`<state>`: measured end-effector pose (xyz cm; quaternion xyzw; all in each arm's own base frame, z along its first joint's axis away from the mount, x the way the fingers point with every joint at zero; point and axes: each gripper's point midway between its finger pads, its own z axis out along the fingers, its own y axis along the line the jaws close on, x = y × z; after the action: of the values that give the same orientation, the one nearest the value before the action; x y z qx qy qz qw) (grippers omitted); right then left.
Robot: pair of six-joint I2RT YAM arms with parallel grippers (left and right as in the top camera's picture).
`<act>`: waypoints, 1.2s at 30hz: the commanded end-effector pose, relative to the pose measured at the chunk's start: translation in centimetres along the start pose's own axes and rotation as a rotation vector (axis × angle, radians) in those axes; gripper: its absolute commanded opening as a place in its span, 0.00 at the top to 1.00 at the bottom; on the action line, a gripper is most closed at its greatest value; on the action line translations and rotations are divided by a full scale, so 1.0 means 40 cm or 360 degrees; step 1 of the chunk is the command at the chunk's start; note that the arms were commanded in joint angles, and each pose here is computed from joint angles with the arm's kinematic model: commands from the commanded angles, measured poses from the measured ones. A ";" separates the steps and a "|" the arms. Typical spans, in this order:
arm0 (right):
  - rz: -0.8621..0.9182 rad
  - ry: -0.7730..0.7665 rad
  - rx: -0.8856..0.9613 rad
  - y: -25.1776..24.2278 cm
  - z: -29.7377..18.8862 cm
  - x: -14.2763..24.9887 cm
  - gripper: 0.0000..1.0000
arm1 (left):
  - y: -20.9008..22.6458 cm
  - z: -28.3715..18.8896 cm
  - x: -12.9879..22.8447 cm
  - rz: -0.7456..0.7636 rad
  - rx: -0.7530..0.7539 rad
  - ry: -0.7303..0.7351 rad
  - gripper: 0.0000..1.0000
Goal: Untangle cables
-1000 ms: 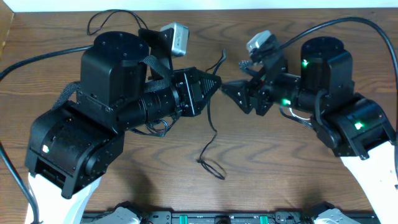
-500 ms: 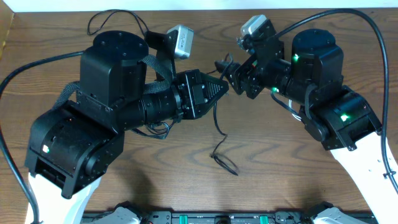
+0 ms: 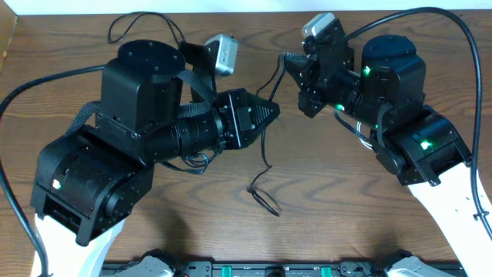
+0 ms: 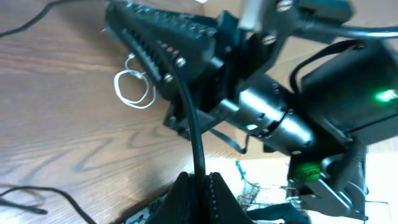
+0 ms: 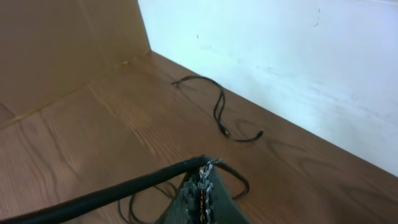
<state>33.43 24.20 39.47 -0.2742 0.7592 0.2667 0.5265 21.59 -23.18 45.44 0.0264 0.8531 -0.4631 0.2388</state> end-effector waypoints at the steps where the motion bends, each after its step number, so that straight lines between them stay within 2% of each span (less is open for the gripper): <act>1: 0.0070 -0.0025 0.0023 -0.007 0.001 -0.011 0.79 | -0.003 -0.015 -0.002 0.0022 -0.0009 -0.0037 0.92; 2: 0.0118 -0.0028 0.0059 -0.019 0.000 -0.011 0.55 | -0.003 -0.015 -0.002 0.0024 -0.0009 -0.0037 0.93; 3: 0.0270 -0.0030 0.0153 -0.051 -0.004 -0.007 0.47 | -0.004 -0.015 -0.002 0.0051 -0.0009 -0.0037 0.92; 7: 0.0867 0.0042 0.0346 -0.115 -0.019 0.050 0.34 | -0.004 -0.014 -0.003 0.0163 -0.0008 -0.0038 0.92; 8: 0.1068 0.0083 0.0373 -0.119 -0.021 0.076 0.13 | -0.005 -0.014 -0.004 0.0208 -0.0007 -0.0040 0.92; 12: 0.1347 0.0131 0.0434 -0.128 -0.026 0.111 0.01 | -0.005 -0.013 -0.005 0.0386 -0.0009 -0.0040 0.92; 16: 0.1516 0.0130 0.0385 -0.132 -0.030 0.109 0.01 | -0.002 -0.010 -0.004 0.0407 -0.0016 -0.0030 0.92; 19: 0.1719 0.0136 0.0358 -0.136 -0.035 0.112 0.01 | -0.002 -0.010 -0.004 0.0533 -0.0016 -0.0029 0.93; 23: 0.1969 0.0129 0.0316 -0.143 -0.042 0.109 0.01 | -0.002 -0.008 -0.005 0.0571 -0.0017 -0.0028 0.93; 28: 0.2046 0.0176 0.0134 -0.100 -0.011 0.087 0.01 | -0.008 -0.007 -0.004 0.0592 0.0004 -0.0026 0.92; 29: 0.2060 0.0196 0.0092 -0.087 0.004 0.085 0.13 | -0.010 -0.007 -0.006 0.0596 0.0007 -0.0030 0.92; 30: 0.2094 0.0214 0.0068 -0.075 0.014 0.086 0.18 | -0.011 -0.007 -0.007 0.0598 0.0010 -0.0035 0.92; 32: 0.2221 0.0257 0.0076 -0.068 0.041 0.102 0.20 | -0.015 -0.008 -0.010 0.0604 0.0016 -0.0045 0.93; 36: 0.2293 0.0296 0.0072 -0.067 0.057 0.114 0.25 | -0.014 -0.008 -0.010 0.0604 0.0015 -0.0045 0.92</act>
<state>35.72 22.73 33.94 0.2689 0.8066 0.4929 0.1849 21.94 -23.17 45.72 0.1712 0.8332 -0.4134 0.3249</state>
